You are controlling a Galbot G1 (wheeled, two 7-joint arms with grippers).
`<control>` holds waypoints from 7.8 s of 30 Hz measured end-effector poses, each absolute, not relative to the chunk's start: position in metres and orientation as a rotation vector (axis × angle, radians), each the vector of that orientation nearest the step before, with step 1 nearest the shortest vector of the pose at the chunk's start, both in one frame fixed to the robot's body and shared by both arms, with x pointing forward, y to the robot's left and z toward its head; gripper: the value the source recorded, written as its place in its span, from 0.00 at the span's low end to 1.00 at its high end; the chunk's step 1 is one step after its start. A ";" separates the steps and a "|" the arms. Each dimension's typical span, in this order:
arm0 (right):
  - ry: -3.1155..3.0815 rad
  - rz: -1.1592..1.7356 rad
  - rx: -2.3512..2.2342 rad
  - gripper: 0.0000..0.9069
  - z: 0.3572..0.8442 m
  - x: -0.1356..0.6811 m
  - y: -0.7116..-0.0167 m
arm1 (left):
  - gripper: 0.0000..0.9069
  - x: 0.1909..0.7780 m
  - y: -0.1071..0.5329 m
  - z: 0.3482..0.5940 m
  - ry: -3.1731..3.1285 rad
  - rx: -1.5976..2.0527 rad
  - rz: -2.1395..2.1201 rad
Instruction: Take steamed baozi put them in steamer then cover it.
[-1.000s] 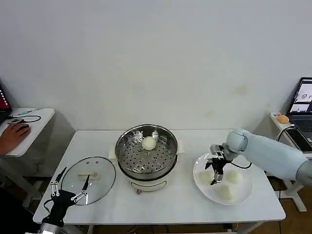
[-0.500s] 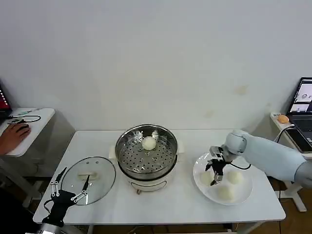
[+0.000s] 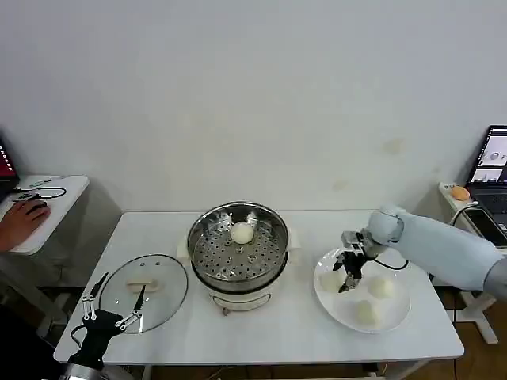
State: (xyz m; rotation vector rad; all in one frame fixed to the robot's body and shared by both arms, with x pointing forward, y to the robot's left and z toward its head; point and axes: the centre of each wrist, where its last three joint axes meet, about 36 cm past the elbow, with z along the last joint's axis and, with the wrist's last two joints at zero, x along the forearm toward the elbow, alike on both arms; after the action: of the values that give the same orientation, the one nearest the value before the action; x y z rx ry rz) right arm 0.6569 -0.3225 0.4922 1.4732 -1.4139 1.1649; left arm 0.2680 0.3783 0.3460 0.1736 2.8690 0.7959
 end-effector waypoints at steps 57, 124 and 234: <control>-1.581 1.142 1.631 0.74 0.586 0.653 -0.030 | 1.00 0.277 0.389 0.336 2.850 0.194 0.821; -1.438 1.244 1.437 1.00 0.571 0.630 -0.374 | 1.00 0.270 0.382 0.332 2.852 0.233 0.853; -0.669 2.378 1.923 0.74 0.667 0.609 -0.072 | 1.00 0.253 0.382 0.331 2.860 0.204 0.869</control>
State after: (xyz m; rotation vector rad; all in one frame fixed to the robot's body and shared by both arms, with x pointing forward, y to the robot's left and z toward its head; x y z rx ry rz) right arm 0.6090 -0.0721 0.6666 1.9228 -0.6692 2.3781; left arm 0.2530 0.3818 0.3307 0.2038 2.8595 0.8689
